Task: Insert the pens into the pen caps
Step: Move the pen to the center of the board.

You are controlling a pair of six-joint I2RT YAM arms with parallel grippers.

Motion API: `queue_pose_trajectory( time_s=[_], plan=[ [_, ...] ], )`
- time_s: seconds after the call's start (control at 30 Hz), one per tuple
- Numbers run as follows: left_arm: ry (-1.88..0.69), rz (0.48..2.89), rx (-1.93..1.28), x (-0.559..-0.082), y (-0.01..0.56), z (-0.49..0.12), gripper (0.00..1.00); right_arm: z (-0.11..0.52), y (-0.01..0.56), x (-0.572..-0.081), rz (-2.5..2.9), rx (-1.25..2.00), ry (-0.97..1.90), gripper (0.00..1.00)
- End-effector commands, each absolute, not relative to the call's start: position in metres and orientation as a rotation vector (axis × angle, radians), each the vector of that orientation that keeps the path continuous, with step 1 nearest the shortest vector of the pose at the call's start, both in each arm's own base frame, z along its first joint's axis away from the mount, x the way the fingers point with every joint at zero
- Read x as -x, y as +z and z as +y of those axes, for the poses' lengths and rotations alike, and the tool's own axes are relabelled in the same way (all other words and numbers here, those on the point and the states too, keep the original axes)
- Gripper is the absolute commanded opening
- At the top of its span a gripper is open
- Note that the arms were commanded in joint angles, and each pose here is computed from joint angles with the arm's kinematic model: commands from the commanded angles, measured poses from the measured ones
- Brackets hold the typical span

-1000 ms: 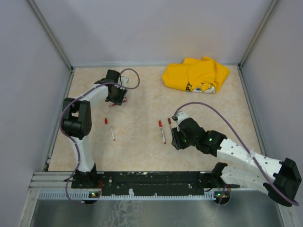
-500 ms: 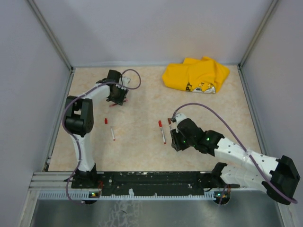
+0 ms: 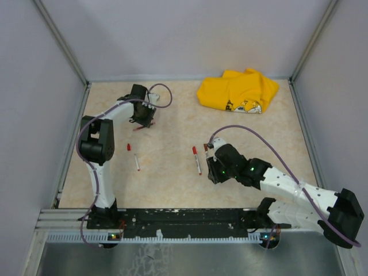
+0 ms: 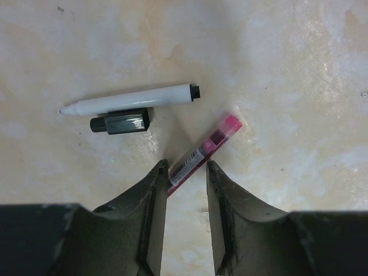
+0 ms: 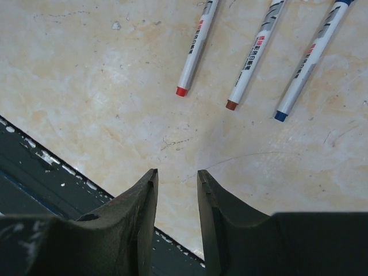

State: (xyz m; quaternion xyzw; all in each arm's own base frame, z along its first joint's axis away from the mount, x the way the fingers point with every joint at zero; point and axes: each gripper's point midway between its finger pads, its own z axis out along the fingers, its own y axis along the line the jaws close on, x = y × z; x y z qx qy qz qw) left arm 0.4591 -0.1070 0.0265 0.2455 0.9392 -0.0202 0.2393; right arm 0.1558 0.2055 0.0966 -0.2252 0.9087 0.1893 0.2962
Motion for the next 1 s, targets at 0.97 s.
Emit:
queue_pose_trajectory(
  time_s=[0.97],
  plan=[
    [-0.146,2.527,-0.945,-0.419,0.04,-0.172,0.22,0.21,0.109,-0.163,2.356,0.587,0.525,0.34]
  ],
)
